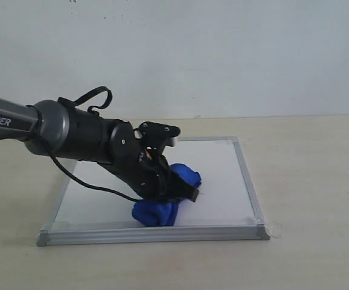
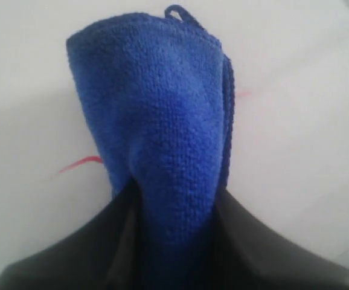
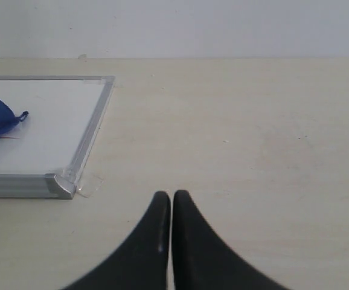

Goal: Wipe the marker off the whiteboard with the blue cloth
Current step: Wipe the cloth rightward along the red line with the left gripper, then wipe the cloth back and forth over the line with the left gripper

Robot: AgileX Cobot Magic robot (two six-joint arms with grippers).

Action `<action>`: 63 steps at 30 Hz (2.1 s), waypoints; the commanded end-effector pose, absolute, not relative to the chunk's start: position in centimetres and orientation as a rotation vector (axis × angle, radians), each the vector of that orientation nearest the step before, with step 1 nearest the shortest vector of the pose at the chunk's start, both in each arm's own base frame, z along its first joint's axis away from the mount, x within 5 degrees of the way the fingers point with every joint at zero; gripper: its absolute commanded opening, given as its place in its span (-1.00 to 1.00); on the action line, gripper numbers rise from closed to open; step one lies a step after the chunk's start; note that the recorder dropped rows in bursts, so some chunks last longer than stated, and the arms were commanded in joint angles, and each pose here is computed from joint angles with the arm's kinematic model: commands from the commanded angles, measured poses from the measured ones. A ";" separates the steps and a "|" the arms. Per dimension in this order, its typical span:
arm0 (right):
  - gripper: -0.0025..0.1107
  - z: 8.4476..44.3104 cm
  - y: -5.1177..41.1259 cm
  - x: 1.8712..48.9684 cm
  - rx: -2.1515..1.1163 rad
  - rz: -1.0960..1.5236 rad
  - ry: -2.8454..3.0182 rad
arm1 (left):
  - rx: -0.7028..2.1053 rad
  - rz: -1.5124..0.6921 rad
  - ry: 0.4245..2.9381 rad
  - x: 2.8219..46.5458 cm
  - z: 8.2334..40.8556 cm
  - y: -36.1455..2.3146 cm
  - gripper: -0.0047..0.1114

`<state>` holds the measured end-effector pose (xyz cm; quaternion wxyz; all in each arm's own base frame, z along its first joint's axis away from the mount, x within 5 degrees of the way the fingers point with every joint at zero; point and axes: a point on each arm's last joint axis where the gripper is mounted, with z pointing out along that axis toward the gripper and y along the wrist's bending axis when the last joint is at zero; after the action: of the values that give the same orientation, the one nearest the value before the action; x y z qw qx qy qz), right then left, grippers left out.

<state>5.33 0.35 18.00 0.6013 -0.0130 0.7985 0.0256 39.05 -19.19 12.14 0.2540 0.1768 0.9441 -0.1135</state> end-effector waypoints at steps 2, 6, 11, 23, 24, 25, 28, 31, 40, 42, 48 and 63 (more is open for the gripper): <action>-0.93 18.1 0.3 5.3 -0.028 0.051 1.841 | 0.346 -0.224 2.578 41.5 12.0 -13.4 -0.85; -0.93 18.1 0.3 5.3 -0.028 0.051 1.841 | 0.338 -0.204 2.605 41.7 10.9 -12.5 -0.85; -0.93 18.1 0.3 5.3 -0.028 0.051 1.841 | 0.424 -0.280 2.587 40.2 10.5 -17.5 -0.85; -0.93 18.1 0.3 5.3 -0.028 0.051 1.841 | 0.607 -0.302 2.513 38.6 11.3 -22.4 -0.85; -0.93 18.1 0.3 5.3 -0.028 0.051 1.841 | 0.576 -0.296 2.524 39.1 11.3 -21.5 -0.85; -0.93 18.1 0.3 5.3 -0.028 0.051 1.841 | 0.525 -0.289 2.541 39.6 11.3 -20.3 -0.85; -0.93 18.1 0.3 5.3 -0.028 0.051 1.841 | 0.418 -0.254 2.587 41.1 11.1 -16.6 -0.85; -0.93 18.1 0.3 5.3 -0.028 0.051 1.841 | 0.342 -0.217 2.641 41.9 10.9 -13.1 -0.85; -0.93 18.1 0.3 5.3 -0.028 0.051 1.841 | 0.306 -0.253 2.686 41.6 10.7 -13.2 -0.85; -0.93 18.1 0.3 5.3 -0.028 0.051 1.841 | 0.345 -0.278 2.677 41.0 10.8 -15.0 -0.85; -0.93 18.1 0.3 5.3 -0.028 0.051 1.841 | 0.578 -0.323 2.598 38.3 11.0 -21.7 -0.85; -0.93 18.1 0.3 5.3 -0.028 0.051 1.841 | 0.425 -0.280 2.556 40.8 11.2 -17.9 -0.85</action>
<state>5.33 0.35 18.00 0.6013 -0.0130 0.7985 0.0256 39.42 -21.17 11.75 0.2700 0.2016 0.9345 -0.1144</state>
